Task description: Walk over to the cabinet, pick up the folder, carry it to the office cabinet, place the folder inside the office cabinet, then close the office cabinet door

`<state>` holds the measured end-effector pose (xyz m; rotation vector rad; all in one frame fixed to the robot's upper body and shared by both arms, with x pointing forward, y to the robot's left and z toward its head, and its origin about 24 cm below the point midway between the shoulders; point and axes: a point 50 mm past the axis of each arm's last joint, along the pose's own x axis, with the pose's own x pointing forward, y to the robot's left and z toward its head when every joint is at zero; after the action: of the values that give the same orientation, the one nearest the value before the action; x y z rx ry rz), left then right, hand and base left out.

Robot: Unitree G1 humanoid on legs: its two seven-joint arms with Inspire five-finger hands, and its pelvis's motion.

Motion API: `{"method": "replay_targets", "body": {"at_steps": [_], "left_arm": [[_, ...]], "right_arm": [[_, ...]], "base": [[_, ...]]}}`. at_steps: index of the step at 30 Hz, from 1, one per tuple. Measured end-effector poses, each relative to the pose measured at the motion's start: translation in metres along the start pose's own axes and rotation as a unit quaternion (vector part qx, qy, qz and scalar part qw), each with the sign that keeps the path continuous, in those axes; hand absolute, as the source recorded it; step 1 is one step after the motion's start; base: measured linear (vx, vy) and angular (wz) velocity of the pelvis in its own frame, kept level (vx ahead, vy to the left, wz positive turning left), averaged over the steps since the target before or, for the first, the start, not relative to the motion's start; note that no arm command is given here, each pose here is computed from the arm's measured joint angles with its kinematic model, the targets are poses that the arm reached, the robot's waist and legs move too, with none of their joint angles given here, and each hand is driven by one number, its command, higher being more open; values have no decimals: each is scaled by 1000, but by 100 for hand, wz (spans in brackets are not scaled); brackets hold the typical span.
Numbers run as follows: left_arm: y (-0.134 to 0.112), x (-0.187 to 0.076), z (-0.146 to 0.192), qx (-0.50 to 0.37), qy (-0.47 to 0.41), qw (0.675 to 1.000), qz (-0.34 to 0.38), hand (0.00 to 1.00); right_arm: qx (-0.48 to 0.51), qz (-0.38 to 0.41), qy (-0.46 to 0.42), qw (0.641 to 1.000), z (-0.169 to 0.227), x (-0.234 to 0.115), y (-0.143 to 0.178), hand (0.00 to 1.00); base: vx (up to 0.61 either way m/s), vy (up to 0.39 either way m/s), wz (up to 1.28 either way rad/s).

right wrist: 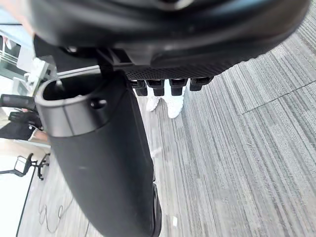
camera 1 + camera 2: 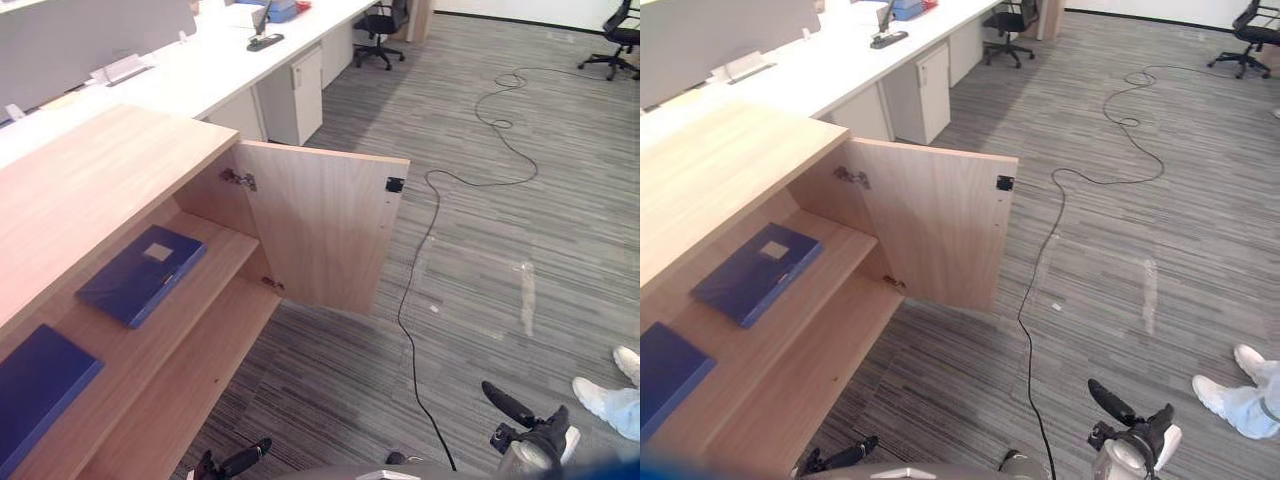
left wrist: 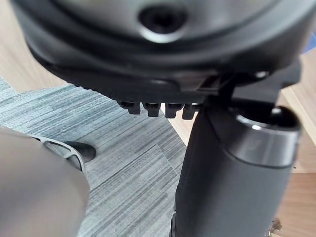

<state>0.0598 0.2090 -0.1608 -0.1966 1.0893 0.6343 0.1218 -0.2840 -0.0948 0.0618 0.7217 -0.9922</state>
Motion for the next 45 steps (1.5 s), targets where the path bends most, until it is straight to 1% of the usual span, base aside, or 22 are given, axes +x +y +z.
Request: {"method": "replay_targets", "body": {"at_steps": [3,6,10,12,13,15,16,18,19,21,24,25,27,31,32,33,37,40,45], "left_arm": [[-9,-1,6,16,-17,1000,-18,100],[-20,-7,11,41,-40,997,-53,100],[-24,-11,12,64,-52,994,-78,100],[-25,-13,10,68,-54,992,-91,100],[-24,-13,10,68,-55,992,-91,100],[-20,-13,9,70,-53,992,-86,100],[-19,-13,10,71,-54,992,-85,100],[-14,-12,11,75,-57,992,-79,100],[-13,-11,12,76,-57,992,-77,100],[-8,-11,9,75,-51,993,-70,100],[-3,-11,3,67,-38,995,-56,100],[0,-11,-3,56,-26,997,-48,100],[-1,-11,-5,46,-24,998,-45,100],[-10,-13,-3,16,-37,998,-50,100],[-10,-13,-3,6,-35,998,-46,100],[-9,-13,-4,-3,-32,999,-41,100],[-8,-12,-5,-22,-26,999,-27,100],[-5,-12,-7,-33,-20,999,-18,100],[12,-10,-21,-57,15,998,22,100]], "right_arm": [[6,2,-14,1000,6,-1,1,100],[18,11,-38,999,20,-1,6,100],[24,36,-82,996,50,2,23,100],[14,63,-141,988,88,5,35,100],[12,69,-157,985,99,5,39,100],[6,89,-221,971,145,5,52,100],[4,92,-231,969,155,6,55,100],[-10,102,-261,960,194,9,69,100],[-13,105,-268,958,203,9,72,100],[-9,126,-290,949,235,4,85,100],[5,147,-300,943,256,-5,99,100],[6,166,-301,939,267,-12,111,100],[7,179,-300,937,274,-17,120,100],[40,215,-295,930,293,-34,138,100],[72,205,-295,930,299,-39,140,100],[81,203,-297,929,304,-40,139,100],[92,215,-293,927,304,-43,143,100],[92,218,-292,927,304,-44,145,100],[94,228,-292,924,304,-46,147,100]], "base": [[-51,44,10],[-64,31,17],[-54,2,15],[-55,12,14],[-49,17,13],[-38,9,23],[-20,-6,33],[-11,-15,32],[-14,-20,30],[-20,-24,42],[6,-16,38],[13,-3,44],[10,4,36],[-2,-2,31],[-10,-6,24],[-5,-6,11],[7,7,-7],[-15,12,-9],[-60,8,-18]]}}
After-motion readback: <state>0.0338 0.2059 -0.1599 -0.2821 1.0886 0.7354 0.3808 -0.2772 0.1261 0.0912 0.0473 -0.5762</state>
